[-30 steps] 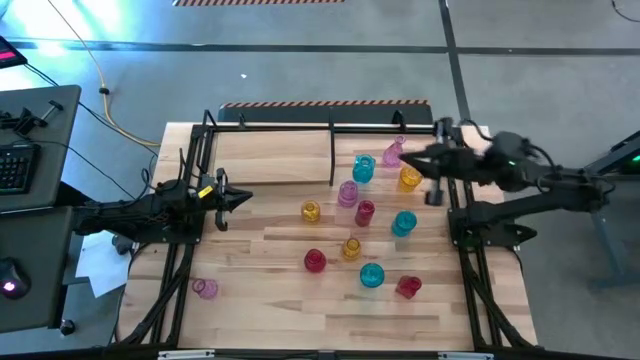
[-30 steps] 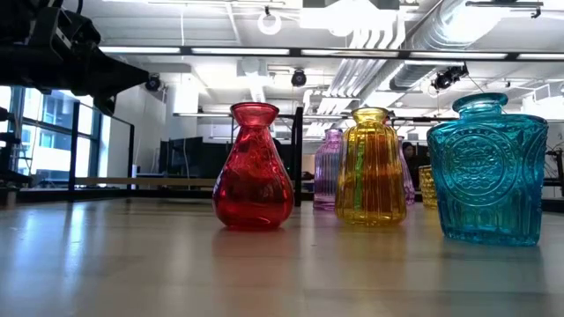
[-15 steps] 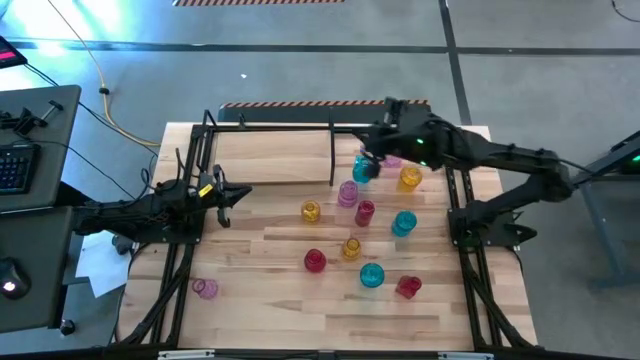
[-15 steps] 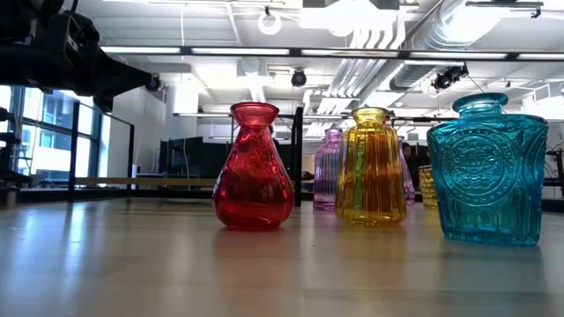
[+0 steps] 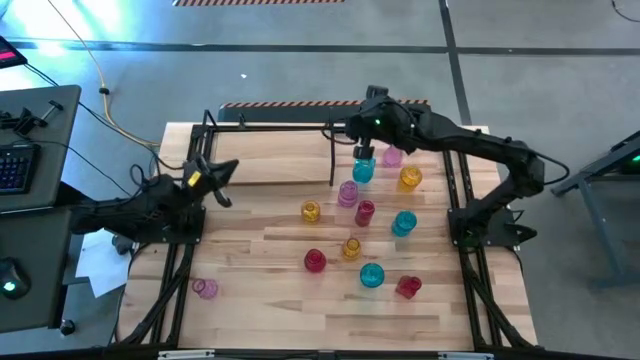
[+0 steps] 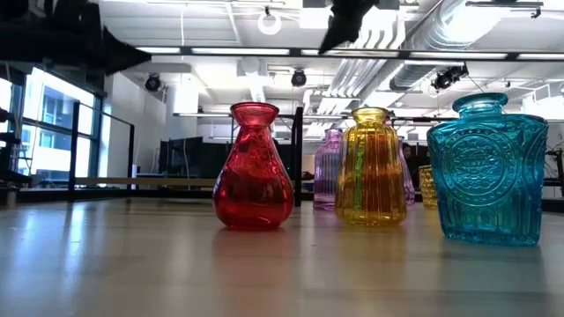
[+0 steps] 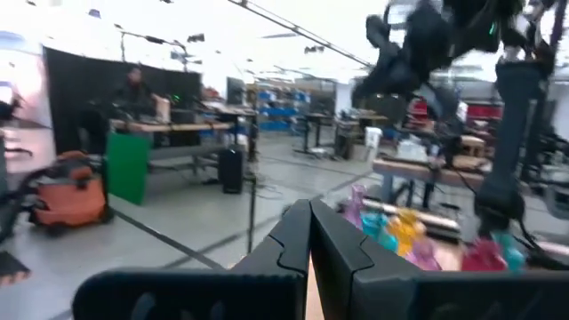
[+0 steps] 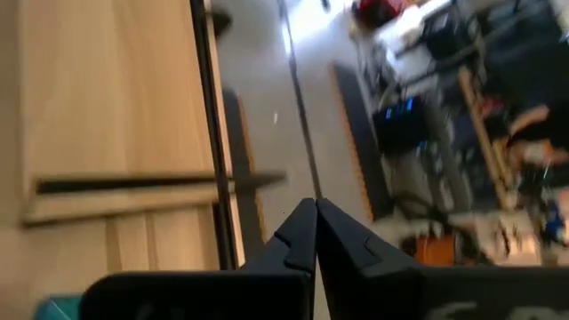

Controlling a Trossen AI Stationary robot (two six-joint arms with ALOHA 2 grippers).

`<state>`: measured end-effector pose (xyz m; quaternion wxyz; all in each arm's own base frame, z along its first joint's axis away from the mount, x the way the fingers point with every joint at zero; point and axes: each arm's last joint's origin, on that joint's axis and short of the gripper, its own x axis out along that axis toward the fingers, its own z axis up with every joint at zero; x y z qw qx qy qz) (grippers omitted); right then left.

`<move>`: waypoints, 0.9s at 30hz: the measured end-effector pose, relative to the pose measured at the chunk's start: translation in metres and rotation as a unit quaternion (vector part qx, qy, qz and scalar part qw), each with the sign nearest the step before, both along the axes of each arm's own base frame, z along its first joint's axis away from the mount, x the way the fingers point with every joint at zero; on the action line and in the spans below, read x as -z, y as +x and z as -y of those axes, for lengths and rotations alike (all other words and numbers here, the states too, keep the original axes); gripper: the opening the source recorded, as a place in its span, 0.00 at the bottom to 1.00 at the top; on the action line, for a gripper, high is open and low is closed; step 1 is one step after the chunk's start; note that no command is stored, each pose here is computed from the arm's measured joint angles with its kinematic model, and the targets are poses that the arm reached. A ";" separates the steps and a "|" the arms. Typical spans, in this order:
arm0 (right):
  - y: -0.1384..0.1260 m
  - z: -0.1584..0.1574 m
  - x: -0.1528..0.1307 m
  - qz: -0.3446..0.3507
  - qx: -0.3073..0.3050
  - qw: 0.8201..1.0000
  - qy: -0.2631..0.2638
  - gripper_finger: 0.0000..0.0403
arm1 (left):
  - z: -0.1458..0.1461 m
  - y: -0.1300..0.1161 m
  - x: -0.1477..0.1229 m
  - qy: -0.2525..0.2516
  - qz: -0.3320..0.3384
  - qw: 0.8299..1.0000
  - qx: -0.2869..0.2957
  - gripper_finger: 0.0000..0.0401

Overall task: Sort vases onto shelf
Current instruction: Put the top right purple vase on the shelf

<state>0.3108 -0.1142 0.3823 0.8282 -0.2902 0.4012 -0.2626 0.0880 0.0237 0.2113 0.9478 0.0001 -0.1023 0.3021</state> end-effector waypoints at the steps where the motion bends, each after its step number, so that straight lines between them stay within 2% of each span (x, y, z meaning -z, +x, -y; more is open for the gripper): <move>1: -0.001 0.006 0.003 -0.007 0.010 1.000 0.004 0.00 | -0.001 -0.001 -0.008 0.002 0.002 1.000 -0.005 0.01; 4: -0.004 0.022 0.008 -0.015 0.031 0.999 0.014 0.00 | -0.002 -0.003 -0.039 0.008 0.014 1.000 -0.018 0.01; 6: -0.007 0.030 0.009 -0.012 0.036 0.999 0.020 0.00 | -0.003 -0.003 -0.061 0.019 -0.003 0.999 -0.027 0.01; 10: -0.011 0.042 0.010 -0.006 0.034 0.999 0.036 0.00 | -0.008 0.005 -0.097 0.028 -0.099 0.993 -0.061 0.02; 14: -0.017 0.050 0.010 -0.013 0.045 0.998 0.036 0.00 | -0.014 0.023 -0.122 0.021 -0.183 0.980 -0.068 0.08; 19: -0.032 0.067 0.014 -0.040 0.075 0.995 0.050 0.00 | -0.022 0.051 -0.125 0.008 -0.263 0.962 -0.071 0.23; 24: -0.054 0.084 0.024 -0.058 0.096 0.984 0.136 0.00 | -0.028 0.078 -0.106 -0.008 -0.318 0.946 -0.057 0.35; 27: -0.064 0.091 0.027 -0.059 0.123 0.977 0.165 0.00 | -0.030 0.092 -0.097 -0.020 -0.338 0.940 -0.045 0.38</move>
